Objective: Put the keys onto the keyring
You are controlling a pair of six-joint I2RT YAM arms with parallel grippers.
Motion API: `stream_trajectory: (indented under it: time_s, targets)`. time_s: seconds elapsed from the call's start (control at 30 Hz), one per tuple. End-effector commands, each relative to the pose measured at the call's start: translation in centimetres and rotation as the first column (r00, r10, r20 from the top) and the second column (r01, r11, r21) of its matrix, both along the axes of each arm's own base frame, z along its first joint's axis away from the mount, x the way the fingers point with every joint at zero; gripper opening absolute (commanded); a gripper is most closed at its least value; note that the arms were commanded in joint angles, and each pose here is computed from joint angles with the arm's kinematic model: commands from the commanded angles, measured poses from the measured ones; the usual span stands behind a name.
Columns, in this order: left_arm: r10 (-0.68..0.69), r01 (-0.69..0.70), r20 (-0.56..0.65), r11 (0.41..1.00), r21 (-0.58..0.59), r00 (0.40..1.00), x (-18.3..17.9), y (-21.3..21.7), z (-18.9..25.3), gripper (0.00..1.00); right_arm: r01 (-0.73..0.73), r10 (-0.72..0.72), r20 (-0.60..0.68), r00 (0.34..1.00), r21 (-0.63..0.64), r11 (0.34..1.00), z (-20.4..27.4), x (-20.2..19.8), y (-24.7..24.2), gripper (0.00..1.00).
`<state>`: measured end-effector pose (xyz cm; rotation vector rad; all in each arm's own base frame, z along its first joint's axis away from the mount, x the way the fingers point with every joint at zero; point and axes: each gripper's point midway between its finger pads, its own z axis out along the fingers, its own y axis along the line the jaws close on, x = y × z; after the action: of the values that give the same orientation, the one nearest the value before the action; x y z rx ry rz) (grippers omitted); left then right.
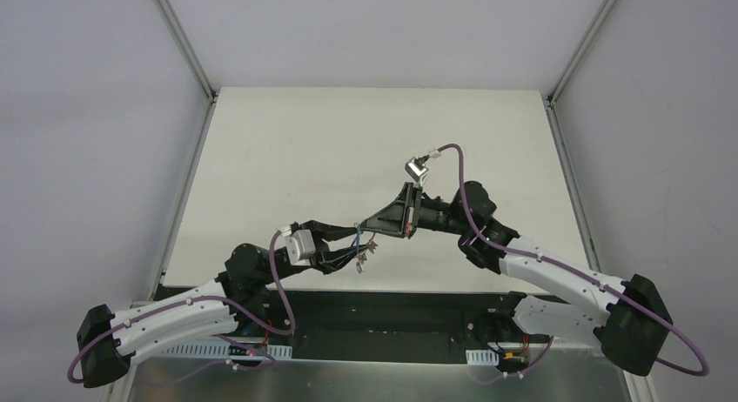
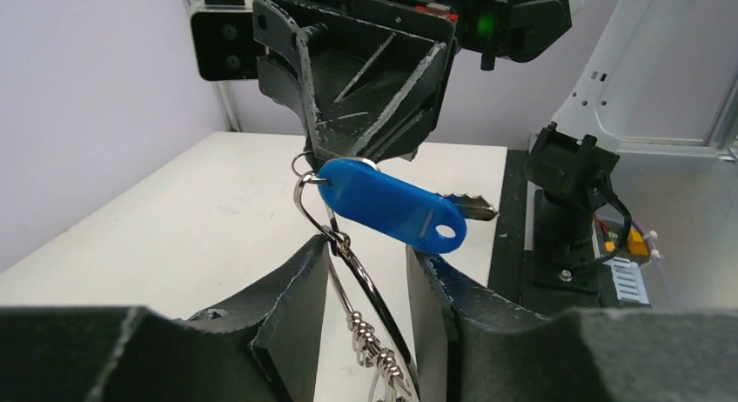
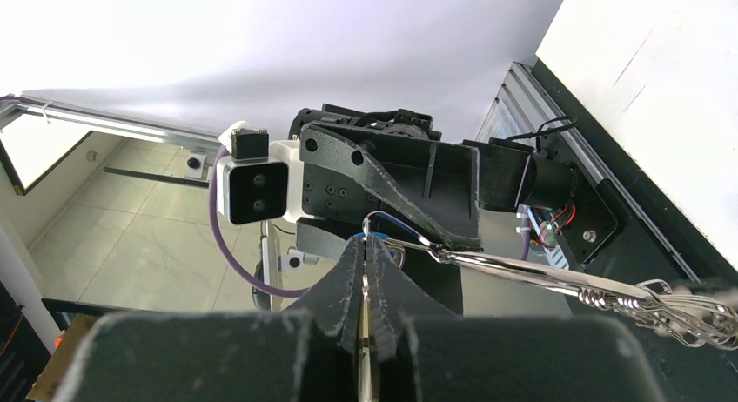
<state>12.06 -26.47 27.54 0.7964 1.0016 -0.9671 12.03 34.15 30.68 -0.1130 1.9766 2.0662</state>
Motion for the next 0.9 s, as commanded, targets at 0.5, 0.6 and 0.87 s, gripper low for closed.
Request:
stream_trajectory:
  time_s: [0.5,0.6,0.87]
  targets:
    - [0.098,-0.097,-0.028,0.995,0.039,0.995,2.0,-0.1,0.8,0.00,-0.010,-0.007,0.146,0.989,0.110,0.994,5.3,-1.2,-1.3,0.00]
    - [0.144,-0.143,-0.044,0.989,0.033,0.989,2.7,0.3,0.8,0.00,-0.022,0.005,0.154,0.988,0.103,0.994,5.0,-1.7,-1.5,0.00]
    - [0.241,-0.239,-0.070,0.971,0.032,0.968,4.2,1.3,0.6,0.00,-0.082,0.071,0.181,0.981,0.056,0.995,3.5,-3.6,-2.6,0.04]
